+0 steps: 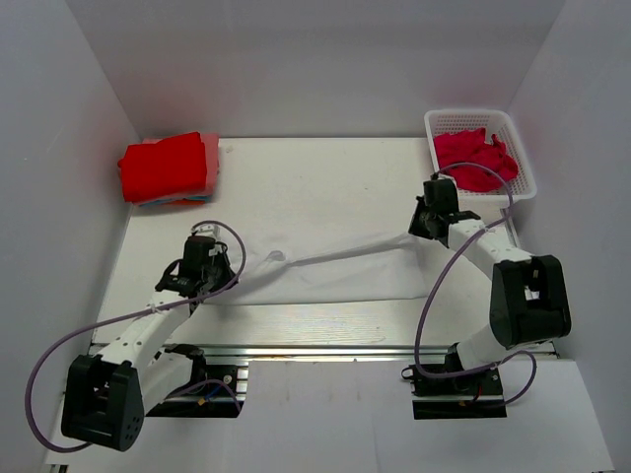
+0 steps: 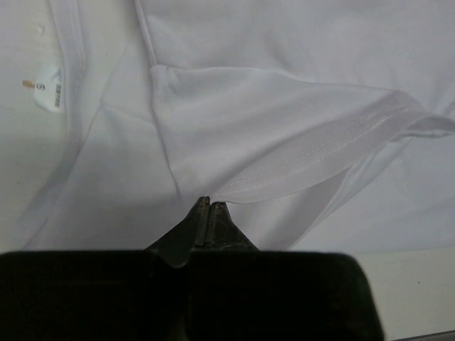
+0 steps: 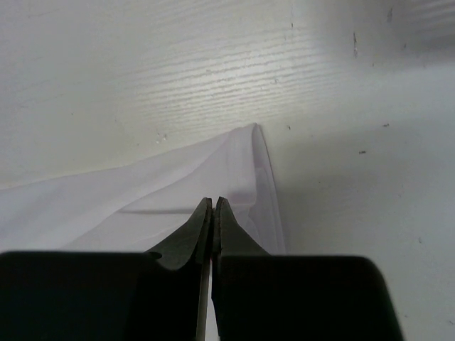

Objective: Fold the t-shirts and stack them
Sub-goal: Fold the other side of the tshirt into a rectangle

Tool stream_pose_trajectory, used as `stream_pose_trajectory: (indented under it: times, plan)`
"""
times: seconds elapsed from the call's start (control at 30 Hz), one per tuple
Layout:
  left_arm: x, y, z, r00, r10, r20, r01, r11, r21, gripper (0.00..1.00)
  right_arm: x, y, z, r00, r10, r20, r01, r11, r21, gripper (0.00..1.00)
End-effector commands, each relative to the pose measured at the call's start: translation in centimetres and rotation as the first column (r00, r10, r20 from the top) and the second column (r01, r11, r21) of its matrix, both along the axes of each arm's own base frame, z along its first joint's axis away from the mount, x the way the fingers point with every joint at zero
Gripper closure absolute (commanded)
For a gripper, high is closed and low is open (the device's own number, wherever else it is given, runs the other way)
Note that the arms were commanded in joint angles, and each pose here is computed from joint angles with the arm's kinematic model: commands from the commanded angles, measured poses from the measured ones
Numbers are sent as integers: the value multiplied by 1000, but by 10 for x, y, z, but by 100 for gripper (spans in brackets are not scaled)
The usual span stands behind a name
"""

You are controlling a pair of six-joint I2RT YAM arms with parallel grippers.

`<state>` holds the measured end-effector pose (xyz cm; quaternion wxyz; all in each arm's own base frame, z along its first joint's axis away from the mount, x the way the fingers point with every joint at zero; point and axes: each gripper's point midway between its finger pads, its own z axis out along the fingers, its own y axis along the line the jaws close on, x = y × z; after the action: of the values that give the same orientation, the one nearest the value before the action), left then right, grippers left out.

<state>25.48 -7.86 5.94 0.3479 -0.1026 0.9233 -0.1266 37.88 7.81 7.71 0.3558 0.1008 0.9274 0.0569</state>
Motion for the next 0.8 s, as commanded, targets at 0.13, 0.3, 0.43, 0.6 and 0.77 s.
stream_pose_trajectory:
  times: [0.13, 0.3, 0.43, 0.6, 0.77]
  plan:
    - [-39, -2, -18, 992, 73, -105, -82, 993, -84, 49, -27, -14, -9, 998, -64, -12, 64, 998, -23, 84]
    - [-51, -6, 5, 985, 107, -138, -126, 982, -140, 37, -65, -47, -14, 980, -177, -96, 161, 975, -150, 10]
    - [-44, 0, 34, 992, 125, -21, -127, 981, -144, 0, -72, -59, 11, 979, -204, -31, 194, 963, -186, 10]
    - [-4, -20, 65, 991, 37, 130, -11, 980, -197, 0, -42, -13, 48, 991, -12, 135, 12, 1000, 2, 10]
    - [36, -69, 66, 959, -183, 214, 241, 928, -284, 0, -34, 44, 50, 961, 219, 171, -246, 957, 154, 10]
